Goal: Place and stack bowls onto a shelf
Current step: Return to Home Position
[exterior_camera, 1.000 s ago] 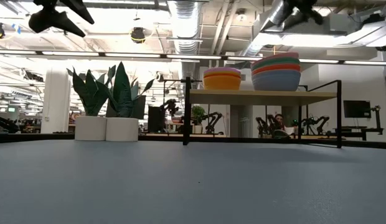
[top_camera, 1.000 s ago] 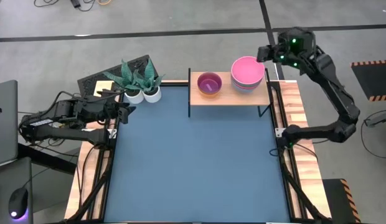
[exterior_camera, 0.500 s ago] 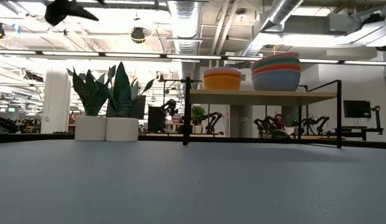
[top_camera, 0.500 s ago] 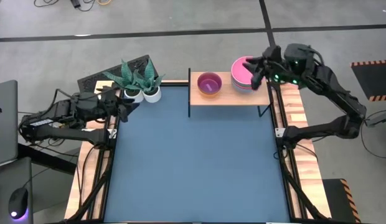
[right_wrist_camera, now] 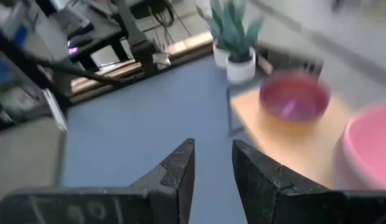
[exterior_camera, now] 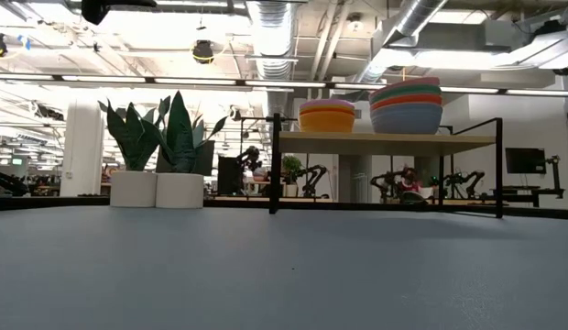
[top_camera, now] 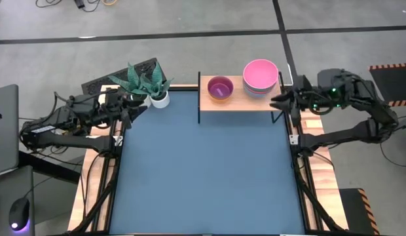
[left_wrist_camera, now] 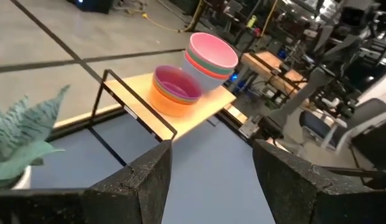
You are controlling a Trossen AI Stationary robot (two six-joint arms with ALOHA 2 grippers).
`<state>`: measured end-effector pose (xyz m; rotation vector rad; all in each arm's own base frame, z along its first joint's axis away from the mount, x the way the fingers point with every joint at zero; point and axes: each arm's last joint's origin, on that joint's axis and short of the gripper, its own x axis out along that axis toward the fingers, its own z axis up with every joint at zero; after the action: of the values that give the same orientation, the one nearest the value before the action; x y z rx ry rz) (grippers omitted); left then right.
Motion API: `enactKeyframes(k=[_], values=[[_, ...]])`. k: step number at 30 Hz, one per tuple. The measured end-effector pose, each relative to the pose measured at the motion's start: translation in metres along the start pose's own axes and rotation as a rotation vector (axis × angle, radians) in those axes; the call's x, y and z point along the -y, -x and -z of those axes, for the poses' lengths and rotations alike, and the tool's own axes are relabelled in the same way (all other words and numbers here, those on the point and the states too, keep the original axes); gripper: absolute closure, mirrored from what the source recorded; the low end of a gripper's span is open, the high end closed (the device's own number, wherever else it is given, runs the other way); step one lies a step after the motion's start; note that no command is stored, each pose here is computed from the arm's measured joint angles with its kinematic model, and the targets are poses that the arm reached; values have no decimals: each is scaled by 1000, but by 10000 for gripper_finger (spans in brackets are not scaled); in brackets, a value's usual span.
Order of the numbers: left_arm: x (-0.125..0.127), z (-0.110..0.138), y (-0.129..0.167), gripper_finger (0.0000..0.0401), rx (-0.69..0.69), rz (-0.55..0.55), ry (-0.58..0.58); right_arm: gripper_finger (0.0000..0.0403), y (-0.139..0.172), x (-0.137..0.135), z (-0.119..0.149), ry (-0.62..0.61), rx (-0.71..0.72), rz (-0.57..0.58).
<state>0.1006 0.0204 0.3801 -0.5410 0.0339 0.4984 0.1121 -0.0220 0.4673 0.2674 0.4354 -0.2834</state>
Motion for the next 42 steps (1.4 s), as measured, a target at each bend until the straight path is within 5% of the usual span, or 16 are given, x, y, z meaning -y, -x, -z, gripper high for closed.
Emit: enactKeyframes(k=[6,10,13,17,21,29,42], values=[[0,5,-7,192,-56,-25,35,271,-8,-2,8,-208,-123,17],[-1,8,-12,192,-46,-100,4,271,-22,-11,11,-28,-187,-16],[2,6,-16,192,-28,-80,-86,271,-33,-14,8,59,-55,7],[13,2,-16,192,-36,121,-288,271,-15,-8,19,118,156,-52],[9,0,-8,192,-10,105,-323,271,5,5,51,78,287,-92],[0,-8,24,192,94,167,-358,271,20,25,119,16,579,-257],[-42,50,39,192,133,297,-202,271,-3,41,183,-35,604,-283]])
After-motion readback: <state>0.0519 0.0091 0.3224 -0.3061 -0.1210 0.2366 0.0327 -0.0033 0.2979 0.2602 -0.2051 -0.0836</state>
